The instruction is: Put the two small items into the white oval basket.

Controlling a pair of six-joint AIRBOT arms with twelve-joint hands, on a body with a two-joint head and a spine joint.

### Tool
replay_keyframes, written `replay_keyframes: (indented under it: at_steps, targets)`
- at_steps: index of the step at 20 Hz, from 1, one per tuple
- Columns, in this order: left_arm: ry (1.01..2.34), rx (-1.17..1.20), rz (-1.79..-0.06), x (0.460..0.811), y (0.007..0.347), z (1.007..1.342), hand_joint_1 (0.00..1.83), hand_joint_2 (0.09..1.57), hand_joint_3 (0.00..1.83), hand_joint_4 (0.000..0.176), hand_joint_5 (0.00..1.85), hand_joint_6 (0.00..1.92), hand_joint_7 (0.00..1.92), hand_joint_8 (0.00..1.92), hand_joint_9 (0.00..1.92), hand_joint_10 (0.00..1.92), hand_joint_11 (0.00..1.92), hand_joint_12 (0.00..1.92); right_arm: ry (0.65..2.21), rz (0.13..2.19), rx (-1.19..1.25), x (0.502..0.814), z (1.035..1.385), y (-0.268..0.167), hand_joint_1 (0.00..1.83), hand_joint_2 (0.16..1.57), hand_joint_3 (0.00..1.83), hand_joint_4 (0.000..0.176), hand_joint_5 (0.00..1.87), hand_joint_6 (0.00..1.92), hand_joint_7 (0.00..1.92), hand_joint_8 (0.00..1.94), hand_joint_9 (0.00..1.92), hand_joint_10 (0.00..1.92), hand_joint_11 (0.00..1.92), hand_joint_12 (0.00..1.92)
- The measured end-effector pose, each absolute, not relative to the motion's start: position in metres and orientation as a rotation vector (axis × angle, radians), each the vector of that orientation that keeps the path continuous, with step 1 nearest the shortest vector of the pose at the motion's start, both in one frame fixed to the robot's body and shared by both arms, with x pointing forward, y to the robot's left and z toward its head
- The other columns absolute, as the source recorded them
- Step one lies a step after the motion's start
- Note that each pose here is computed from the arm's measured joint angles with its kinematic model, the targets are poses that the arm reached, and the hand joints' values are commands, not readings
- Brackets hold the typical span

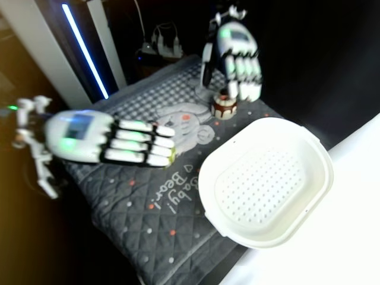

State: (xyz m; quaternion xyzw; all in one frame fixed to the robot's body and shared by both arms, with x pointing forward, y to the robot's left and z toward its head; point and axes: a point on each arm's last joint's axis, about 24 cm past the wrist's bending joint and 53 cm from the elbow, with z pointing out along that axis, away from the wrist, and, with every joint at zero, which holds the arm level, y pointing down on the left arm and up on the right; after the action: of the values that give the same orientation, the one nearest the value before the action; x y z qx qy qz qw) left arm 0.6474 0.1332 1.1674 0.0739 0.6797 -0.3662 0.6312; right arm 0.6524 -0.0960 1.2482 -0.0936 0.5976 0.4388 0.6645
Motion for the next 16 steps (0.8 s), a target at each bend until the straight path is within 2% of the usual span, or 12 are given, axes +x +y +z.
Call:
replay_keyframes:
  at_steps: [2,3,4,5,6,7,8,9,10,11,12,16]
  targets:
    - [1.591,0.141,-0.836,0.653,0.132,1.156,1.02,1.07,0.0,0.027,0.14,0.03,0.13,0.02,0.17,0.1,0.0,1.58,1.368,0.999,-0.213,0.656,1.241,-0.087,0.96,1.1,0.0,0.0,0.0,0.0,0.0,0.0,0.01,0.0,0.03,0.02]
    - [1.607,0.131,-0.836,0.656,0.132,1.15,1.11,1.08,0.0,0.031,0.22,0.05,0.21,0.03,0.23,0.15,0.0,1.55,1.387,1.002,-0.22,0.657,1.235,-0.081,0.98,1.09,0.0,0.0,0.07,0.01,0.04,0.01,0.06,0.0,0.01,0.17]
    - [1.618,0.116,-0.847,0.657,0.13,1.146,1.17,1.09,0.0,0.0,0.3,0.05,0.28,0.03,0.28,0.18,0.0,1.57,1.411,1.005,-0.225,0.659,1.227,-0.074,1.0,1.09,0.0,0.0,0.12,0.01,0.09,0.01,0.09,0.0,0.0,0.25]
    - [1.621,0.106,-0.858,0.658,0.129,1.145,1.22,1.09,0.0,0.0,0.35,0.04,0.33,0.03,0.31,0.2,0.0,1.54,1.426,1.008,-0.225,0.661,1.222,-0.07,1.04,1.11,0.0,0.0,0.17,0.01,0.16,0.01,0.15,0.02,0.0,0.44]
    - [1.619,0.104,-0.86,0.659,0.128,1.144,1.31,1.08,0.0,0.0,0.53,0.05,0.51,0.05,0.43,0.42,0.09,1.56,1.437,1.015,-0.223,0.662,1.219,-0.067,1.1,1.13,0.0,0.0,0.29,0.02,0.32,0.01,0.31,0.07,0.0,1.04]
    - [1.615,0.09,-0.863,0.661,0.131,1.146,1.37,1.09,0.0,0.0,0.64,0.25,0.53,0.53,0.48,1.07,0.33,1.68,1.435,1.022,-0.221,0.663,1.22,-0.065,1.13,1.17,0.0,0.0,0.45,0.31,0.55,0.32,0.4,0.9,0.16,1.55]
    - [1.611,0.073,-0.872,0.661,0.132,1.147,1.34,1.19,0.01,0.0,0.58,0.77,0.7,1.22,0.52,1.42,0.48,1.75,1.433,1.021,-0.218,0.664,1.22,-0.065,1.26,1.25,0.0,0.0,0.34,0.99,0.65,1.26,0.46,1.46,0.32,1.81]
    - [1.604,0.073,-0.878,0.661,0.132,1.149,1.34,1.22,0.0,0.0,0.53,1.38,0.71,1.42,0.6,1.73,0.64,1.86,1.428,1.024,-0.214,0.664,1.222,-0.066,1.11,1.33,0.04,0.0,0.45,1.54,0.65,1.62,0.66,1.83,0.69,1.9]
    - [1.607,0.072,-0.881,0.661,0.131,1.148,1.17,1.28,0.02,0.0,0.64,1.5,0.64,1.56,0.68,1.88,0.78,1.91,1.426,1.024,-0.217,0.664,1.222,-0.065,1.28,1.25,0.0,0.0,0.59,1.85,0.76,1.88,0.87,1.9,0.95,1.92]
    - [1.611,0.067,-0.885,0.66,0.132,1.146,1.28,1.29,0.02,0.0,0.57,1.84,0.61,1.64,0.74,1.91,0.88,1.92,1.427,1.026,-0.215,0.664,1.222,-0.065,1.15,0.99,0.69,0.0,0.6,1.79,0.76,1.79,0.91,1.92,1.0,1.92]
    - [1.623,0.06,-0.884,0.657,0.135,1.143,1.3,1.3,0.03,0.0,0.59,1.9,0.6,1.67,0.77,1.92,0.89,1.92,1.421,1.037,-0.2,0.664,1.224,-0.068,1.12,0.93,0.88,0.0,0.59,1.84,0.76,1.8,0.9,1.92,0.94,1.92]
    - [1.526,0.088,-0.899,0.644,0.142,1.176,1.29,1.32,0.05,0.0,0.53,1.92,0.56,1.74,0.88,1.92,1.02,1.92,1.398,1.008,-0.189,0.661,1.241,-0.093,1.13,0.85,1.07,0.0,0.65,1.8,0.79,1.94,1.09,1.92,1.21,1.92]
